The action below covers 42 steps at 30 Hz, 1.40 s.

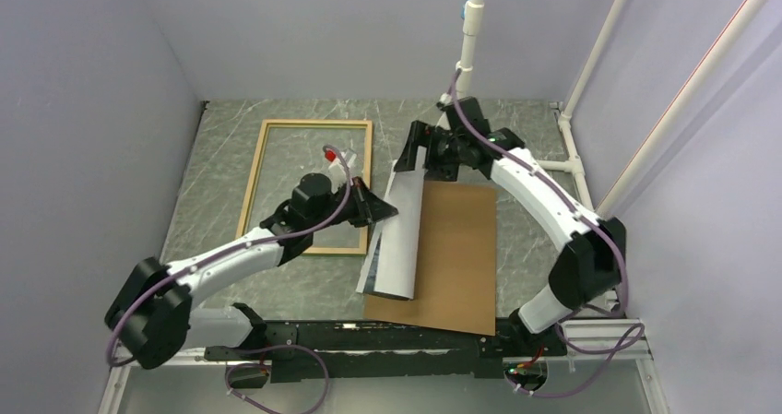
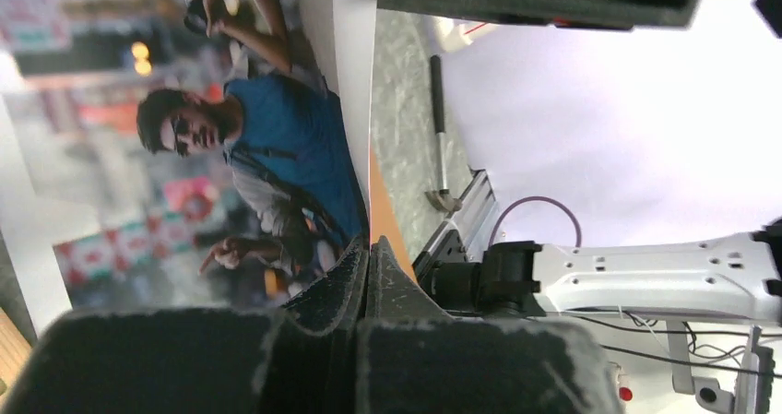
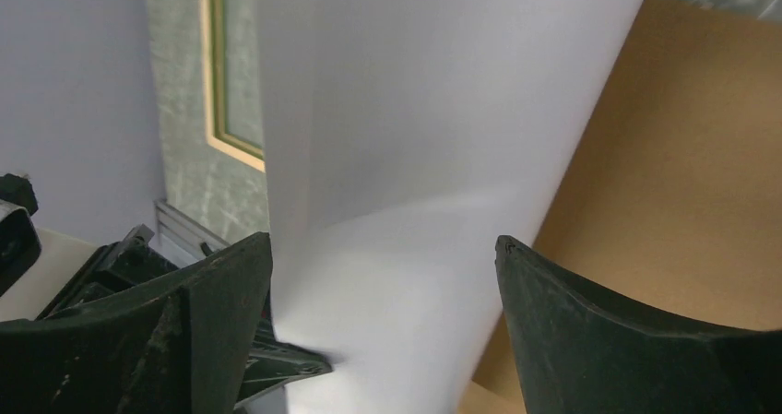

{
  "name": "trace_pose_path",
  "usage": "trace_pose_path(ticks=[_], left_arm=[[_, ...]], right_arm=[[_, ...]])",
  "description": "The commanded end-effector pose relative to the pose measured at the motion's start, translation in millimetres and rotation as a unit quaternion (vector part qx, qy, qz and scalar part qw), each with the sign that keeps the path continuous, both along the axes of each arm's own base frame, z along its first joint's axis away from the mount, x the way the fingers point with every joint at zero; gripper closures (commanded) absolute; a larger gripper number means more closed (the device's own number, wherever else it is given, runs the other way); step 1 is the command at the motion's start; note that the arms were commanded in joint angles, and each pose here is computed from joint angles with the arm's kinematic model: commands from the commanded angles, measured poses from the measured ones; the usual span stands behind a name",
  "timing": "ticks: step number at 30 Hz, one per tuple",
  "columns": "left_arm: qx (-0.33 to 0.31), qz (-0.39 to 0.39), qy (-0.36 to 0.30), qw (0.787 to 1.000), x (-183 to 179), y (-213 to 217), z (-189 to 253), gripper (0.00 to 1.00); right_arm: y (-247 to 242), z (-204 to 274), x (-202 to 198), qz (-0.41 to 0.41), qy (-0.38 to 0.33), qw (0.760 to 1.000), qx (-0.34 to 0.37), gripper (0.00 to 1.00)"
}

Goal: Put the photo into the frame

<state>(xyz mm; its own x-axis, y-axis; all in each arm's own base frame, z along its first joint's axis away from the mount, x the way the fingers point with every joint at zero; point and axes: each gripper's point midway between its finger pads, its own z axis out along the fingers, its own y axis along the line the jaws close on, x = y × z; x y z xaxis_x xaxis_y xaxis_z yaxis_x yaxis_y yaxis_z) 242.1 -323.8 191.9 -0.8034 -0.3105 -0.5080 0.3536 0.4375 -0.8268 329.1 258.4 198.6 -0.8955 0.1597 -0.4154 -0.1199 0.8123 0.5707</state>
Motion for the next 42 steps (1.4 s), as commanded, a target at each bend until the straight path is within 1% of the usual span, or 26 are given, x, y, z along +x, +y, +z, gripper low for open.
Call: trace_pose_path(ticks=[1, 5, 8, 11, 13, 15, 16, 18, 20, 22, 24, 25, 29, 32, 34, 37, 39, 41, 42], left_arm=[[-0.013, -0.002, -0.083, 0.996, -4, 10, 64, 1.00], [-0.082, -0.033, -0.150, 0.985, -26, 15, 126, 1.00], [-0.118, -0.035, -0.184, 0.975, -41, 25, 155, 1.00], [-0.150, -0.023, -0.212, 0.965, -52, 40, 175, 1.00], [-0.174, -0.007, -0.219, 0.960, -55, 54, 180, 1.00], [-0.198, 0.006, -0.225, 0.954, -56, 67, 180, 1.00], [-0.192, 0.016, -0.215, 0.957, -53, 72, 173, 1.00], [-0.153, 0.044, -0.183, 0.970, -41, 79, 148, 1.00], [-0.100, 0.077, -0.141, 0.982, -28, 88, 116, 1.00], [-0.051, 0.098, -0.109, 0.988, -19, 96, 86, 1.00], [-0.003, 0.116, -0.070, 0.991, -12, 105, 55, 1.00], [0.030, 0.126, -0.037, 0.991, -10, 111, 32, 1.00], [0.112, 0.135, 0.045, 0.983, -7, 125, -24, 1.00], [0.182, 0.136, 0.099, 0.969, -10, 137, -59, 1.00], [0.236, 0.143, 0.130, 0.952, -13, 150, -77, 1.00], [0.312, 0.171, 0.163, 0.920, -17, 175, -95, 1.00], [0.357, 0.199, 0.181, 0.895, -19, 195, -101, 1.00], [0.387, 0.229, 0.188, 0.873, -20, 211, -102, 1.00], [0.398, 0.240, 0.190, 0.865, -21, 217, -102, 0.97]], right_arm=[[-29, 68, 8, -0.031, -0.085, 0.995, 0.044, 0.07], [-45, 100, 4, -0.036, -0.114, 0.988, 0.096, 0.01], [-50, 121, -1, -0.029, -0.133, 0.983, 0.127, 0.00], [-51, 132, -4, -0.016, -0.141, 0.979, 0.146, 0.00], [-51, 133, -5, -0.007, -0.139, 0.979, 0.152, 0.00], [-51, 131, -6, -0.001, -0.137, 0.979, 0.152, 0.00], [-52, 129, -6, -0.002, -0.138, 0.979, 0.151, 0.00], [-53, 122, -6, -0.002, -0.133, 0.980, 0.147, 0.00], [-55, 111, -6, -0.003, -0.126, 0.982, 0.142, 0.00], [-55, 98, -7, 0.001, -0.113, 0.984, 0.137, 0.00], [-55, 79, -9, 0.002, -0.096, 0.987, 0.129, 0.00], [-57, 70, -10, 0.002, -0.087, 0.988, 0.124, 0.00], [-60, 31, -16, 0.005, -0.053, 0.993, 0.102, 0.00], [-64, 0, -22, 0.006, -0.029, 0.996, 0.082, 0.00], [-68, -18, -26, 0.007, -0.015, 0.997, 0.071, 0.00], [-72, -43, -32, 0.005, 0.007, 0.998, 0.055, 0.00], [-74, -57, -36, 0.002, 0.021, 0.999, 0.047, 0.00], [-76, -70, -38, 0.000, 0.029, 0.999, 0.042, 0.00], [-76, -76, -40, -0.002, 0.036, 0.999, 0.039, 0.00]])
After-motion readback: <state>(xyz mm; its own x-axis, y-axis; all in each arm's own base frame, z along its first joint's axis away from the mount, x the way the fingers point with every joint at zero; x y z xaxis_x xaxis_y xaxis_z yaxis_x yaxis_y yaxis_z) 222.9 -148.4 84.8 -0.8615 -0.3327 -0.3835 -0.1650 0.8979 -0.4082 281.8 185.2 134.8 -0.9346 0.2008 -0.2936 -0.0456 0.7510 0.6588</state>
